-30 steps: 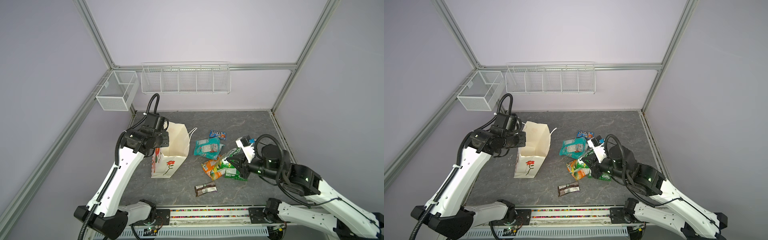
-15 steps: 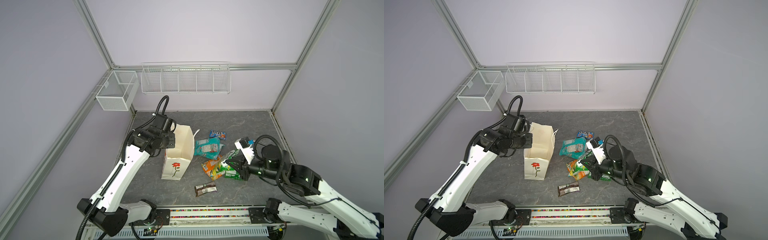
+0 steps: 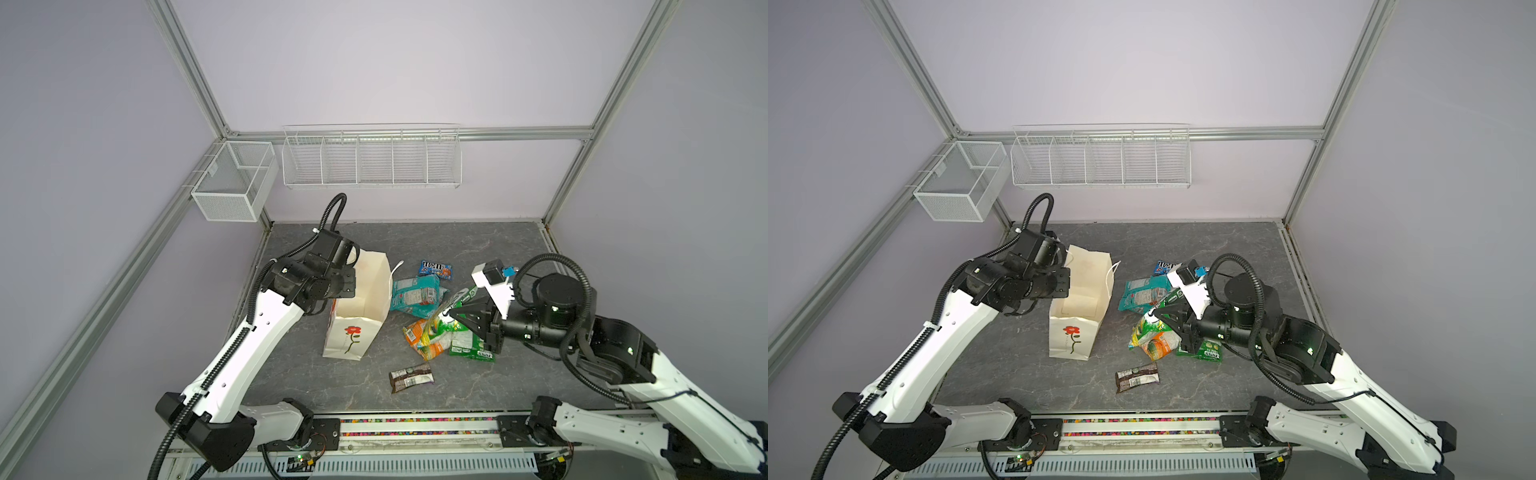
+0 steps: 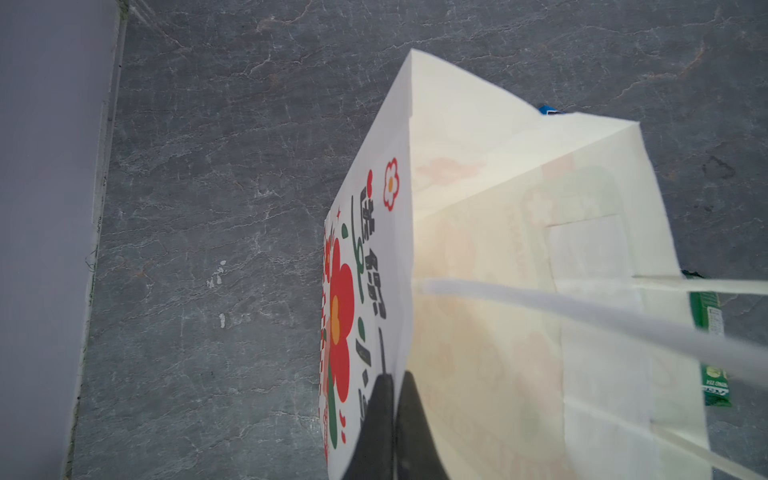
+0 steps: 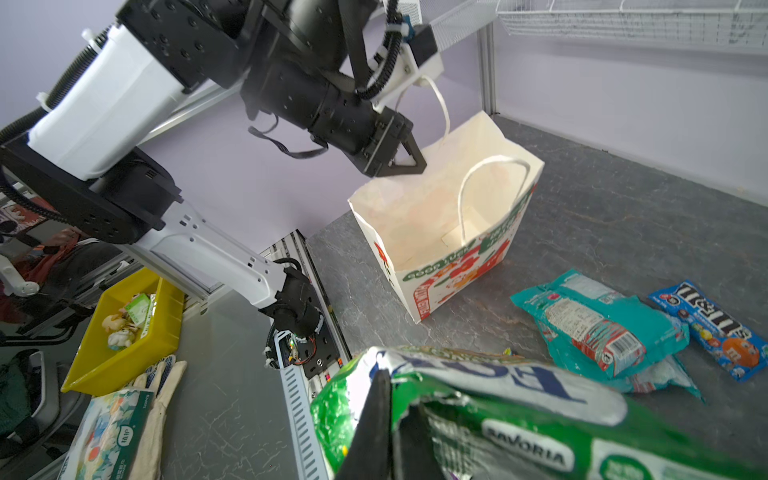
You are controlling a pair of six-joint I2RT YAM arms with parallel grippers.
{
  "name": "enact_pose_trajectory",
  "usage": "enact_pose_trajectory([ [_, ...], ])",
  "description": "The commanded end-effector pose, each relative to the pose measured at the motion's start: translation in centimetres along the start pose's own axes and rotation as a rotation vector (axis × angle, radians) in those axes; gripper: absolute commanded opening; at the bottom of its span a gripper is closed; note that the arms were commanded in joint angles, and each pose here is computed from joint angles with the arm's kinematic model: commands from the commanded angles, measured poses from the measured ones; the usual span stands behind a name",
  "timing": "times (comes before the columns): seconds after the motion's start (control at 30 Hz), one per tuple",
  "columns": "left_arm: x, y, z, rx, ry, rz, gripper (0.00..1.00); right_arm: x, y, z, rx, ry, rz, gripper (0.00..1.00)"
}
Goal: Place the snacks into the paper bag
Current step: 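Carry the green Spring Tea bag over the paper bag opening with the right gripper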
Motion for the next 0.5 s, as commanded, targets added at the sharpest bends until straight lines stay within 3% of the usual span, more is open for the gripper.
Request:
enact_pose_trajectory([
  [0.0,0.4,0.2,0.1,0.015,0.014,-0.021,0.00,0.9,2.0,-2.6,0.099,-0.070,-0.078,0.06],
  [0.47,1.2,0.3,0.4,0.005,0.019,-0.015,0.00,-1.7,6.8,-9.4,0.274,-0.059,-0.264,0.07],
])
Point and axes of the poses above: each gripper's point midway between its finger pads, its own x axis back along the fingers, its own y axis along the line the jaws close on, z = x × y, the point moved 5 cm from there along x, back along the fingers, and after that the axes turned 9 degrees about -x, right-handed, at the moved point
